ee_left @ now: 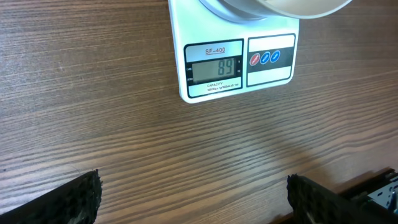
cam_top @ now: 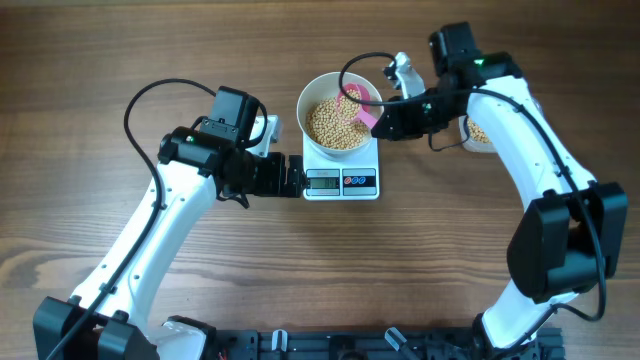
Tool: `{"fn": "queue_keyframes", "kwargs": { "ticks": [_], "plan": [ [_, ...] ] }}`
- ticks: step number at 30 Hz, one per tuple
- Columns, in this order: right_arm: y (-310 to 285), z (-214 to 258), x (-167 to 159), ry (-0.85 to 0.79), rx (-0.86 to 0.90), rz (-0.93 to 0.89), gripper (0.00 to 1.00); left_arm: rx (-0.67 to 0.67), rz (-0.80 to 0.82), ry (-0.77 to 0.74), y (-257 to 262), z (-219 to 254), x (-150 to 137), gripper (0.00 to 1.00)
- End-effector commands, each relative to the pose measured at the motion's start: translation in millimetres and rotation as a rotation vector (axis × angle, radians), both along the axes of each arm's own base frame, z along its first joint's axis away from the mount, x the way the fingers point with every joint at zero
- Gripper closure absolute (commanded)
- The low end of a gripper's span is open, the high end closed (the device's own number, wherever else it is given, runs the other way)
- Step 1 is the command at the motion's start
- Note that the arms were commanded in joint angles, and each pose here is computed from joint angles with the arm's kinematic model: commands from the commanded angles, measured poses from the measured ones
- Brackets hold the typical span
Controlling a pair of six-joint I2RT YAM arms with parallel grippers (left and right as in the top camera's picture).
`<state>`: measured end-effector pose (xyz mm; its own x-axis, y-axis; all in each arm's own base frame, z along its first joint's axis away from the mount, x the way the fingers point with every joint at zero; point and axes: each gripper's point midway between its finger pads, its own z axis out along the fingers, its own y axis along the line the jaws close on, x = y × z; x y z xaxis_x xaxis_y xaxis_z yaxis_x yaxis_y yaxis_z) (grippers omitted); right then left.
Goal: Scoop item into bowl and weigh 150g on scale
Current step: 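Tip the scoop to pour soybeans into the white bowl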
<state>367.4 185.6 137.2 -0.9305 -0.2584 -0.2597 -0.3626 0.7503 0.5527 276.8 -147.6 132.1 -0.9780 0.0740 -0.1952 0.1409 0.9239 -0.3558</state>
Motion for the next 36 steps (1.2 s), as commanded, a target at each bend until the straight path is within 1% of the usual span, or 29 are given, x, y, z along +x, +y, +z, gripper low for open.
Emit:
{"fn": "queue_keyframes", "kwargs": {
  "ticks": [1,5,8,13,22,27,34,36],
  "plan": [
    [-0.3,32.6,17.1,-0.188,-0.119,-0.001,0.96,-0.005,-0.019,0.003,-1.0,-1.7,-0.6,0.00],
    [1.0,30.7,20.8,-0.272,-0.268,0.032,0.96,-0.005,-0.019,0.003,-1.1,-1.7,-0.6,0.00],
    [8.5,26.7,17.2,-0.333,-0.374,0.100,0.96,-0.005,-0.019,0.003,-1.0,-1.7,-0.4,0.00],
    [11.2,25.1,16.9,-0.410,-0.528,0.135,0.96,-0.005,-0.020,0.003,-1.1,-1.7,-0.6,0.00],
    [2.5,25.6,18.5,-0.443,-0.635,0.133,0.96,-0.005,-0.019,0.003,-0.9,-1.7,-0.5,0.00],
    [-0.3,28.8,17.2,-0.452,-0.651,0.153,0.96,-0.005,-0.019,0.003,-0.9,-1.7,-0.5,0.00],
    [-12.0,54.4,24.0,-0.527,-0.701,0.103,0.96,-0.005,-0.019,0.003,-0.9,-1.7,-0.5,0.00],
    [-14.6,62.5,24.6,-0.557,-0.712,0.112,0.96,-0.005,-0.019,0.003,-0.9,-1.7,-0.5,0.00]
  ]
}}
